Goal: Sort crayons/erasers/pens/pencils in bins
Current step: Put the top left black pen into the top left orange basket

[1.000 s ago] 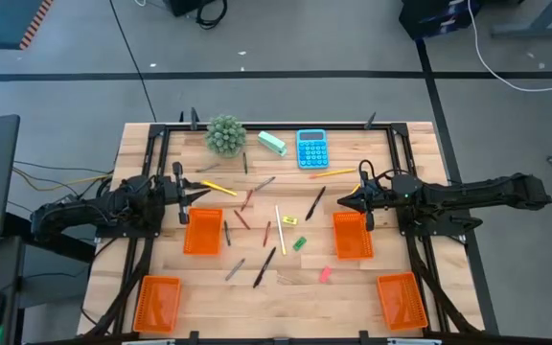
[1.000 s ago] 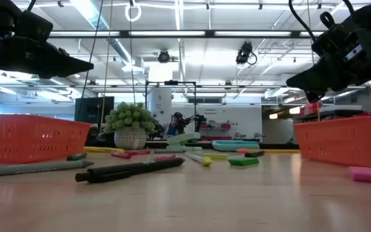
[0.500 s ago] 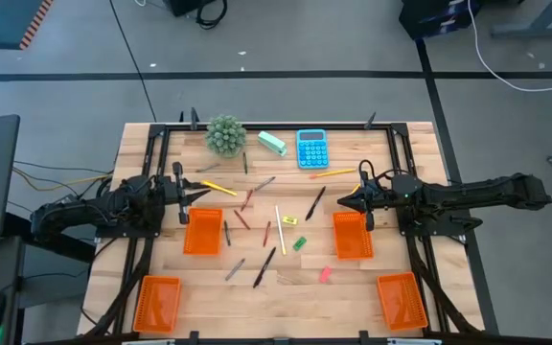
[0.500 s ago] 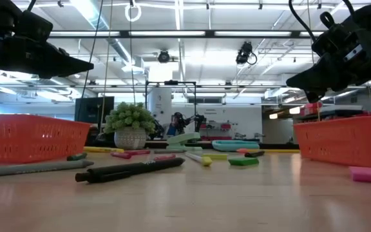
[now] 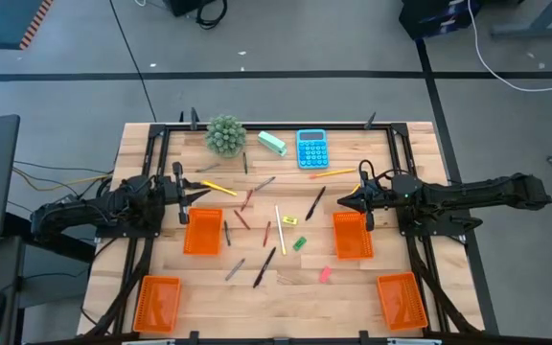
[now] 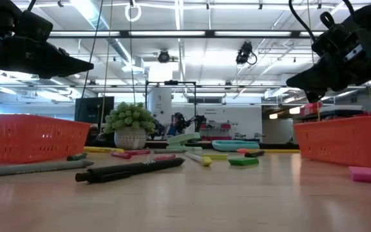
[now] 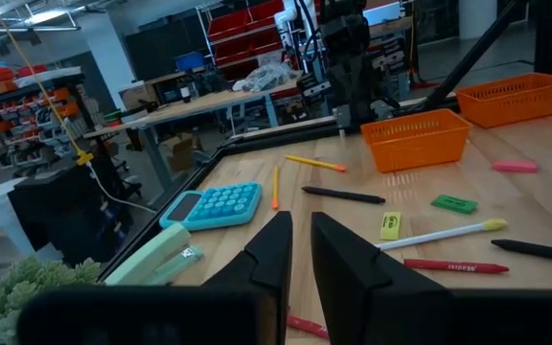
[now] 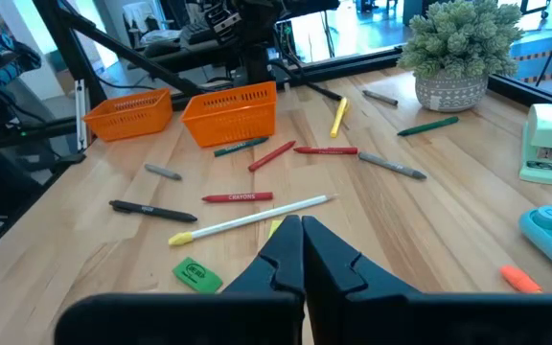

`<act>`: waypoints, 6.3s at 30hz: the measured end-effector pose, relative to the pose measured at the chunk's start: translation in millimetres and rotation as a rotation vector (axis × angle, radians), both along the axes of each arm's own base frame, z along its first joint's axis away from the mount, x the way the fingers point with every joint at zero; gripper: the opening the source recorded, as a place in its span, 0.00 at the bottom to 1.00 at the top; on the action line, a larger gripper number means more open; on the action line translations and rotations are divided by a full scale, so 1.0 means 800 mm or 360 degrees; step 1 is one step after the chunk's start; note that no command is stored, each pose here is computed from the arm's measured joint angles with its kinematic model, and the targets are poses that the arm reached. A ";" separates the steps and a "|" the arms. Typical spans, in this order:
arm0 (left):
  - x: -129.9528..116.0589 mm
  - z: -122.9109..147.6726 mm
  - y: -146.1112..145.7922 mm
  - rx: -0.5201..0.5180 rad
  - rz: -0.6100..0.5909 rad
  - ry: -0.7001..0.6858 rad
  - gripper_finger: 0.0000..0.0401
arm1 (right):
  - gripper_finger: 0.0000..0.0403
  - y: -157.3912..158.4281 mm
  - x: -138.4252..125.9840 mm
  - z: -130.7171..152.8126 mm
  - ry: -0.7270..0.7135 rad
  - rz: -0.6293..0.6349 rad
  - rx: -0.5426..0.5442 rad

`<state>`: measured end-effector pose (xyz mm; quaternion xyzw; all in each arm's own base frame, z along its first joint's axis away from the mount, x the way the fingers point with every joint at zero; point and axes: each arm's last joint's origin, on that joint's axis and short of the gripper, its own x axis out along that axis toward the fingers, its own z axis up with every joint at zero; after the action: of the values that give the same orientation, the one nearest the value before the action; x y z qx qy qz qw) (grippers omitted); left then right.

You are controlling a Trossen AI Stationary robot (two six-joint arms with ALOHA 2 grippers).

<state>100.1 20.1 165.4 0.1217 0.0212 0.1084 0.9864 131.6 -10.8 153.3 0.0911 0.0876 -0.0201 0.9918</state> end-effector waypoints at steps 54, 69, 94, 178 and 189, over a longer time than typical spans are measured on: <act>0.000 0.003 0.000 -0.1260 0.0001 -0.0327 0.14 | 0.01 -0.001 0.000 0.000 0.0003 -0.0019 -0.0093; -0.003 0.035 -0.001 -0.1258 -0.0123 -0.0521 0.13 | 0.01 -0.006 0.007 0.040 -0.0287 -0.0269 0.0318; 0.090 0.236 0.031 -0.1315 0.0150 -0.0206 0.15 | 0.01 -0.058 0.121 0.302 -0.0362 -0.0683 0.0475; 0.086 -0.036 0.165 -0.1065 0.0458 0.2579 0.55 | 0.01 -0.102 0.157 0.221 0.0935 -0.0869 0.0269; 0.092 -0.036 0.165 -0.0980 0.0417 0.2550 0.44 | 0.01 -0.102 0.157 0.221 0.0925 -0.0887 0.0300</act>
<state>173.5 152.4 136.3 -0.1145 0.7517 0.0923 0.6429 257.1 -92.1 330.0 0.1922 0.3376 -0.3046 0.8697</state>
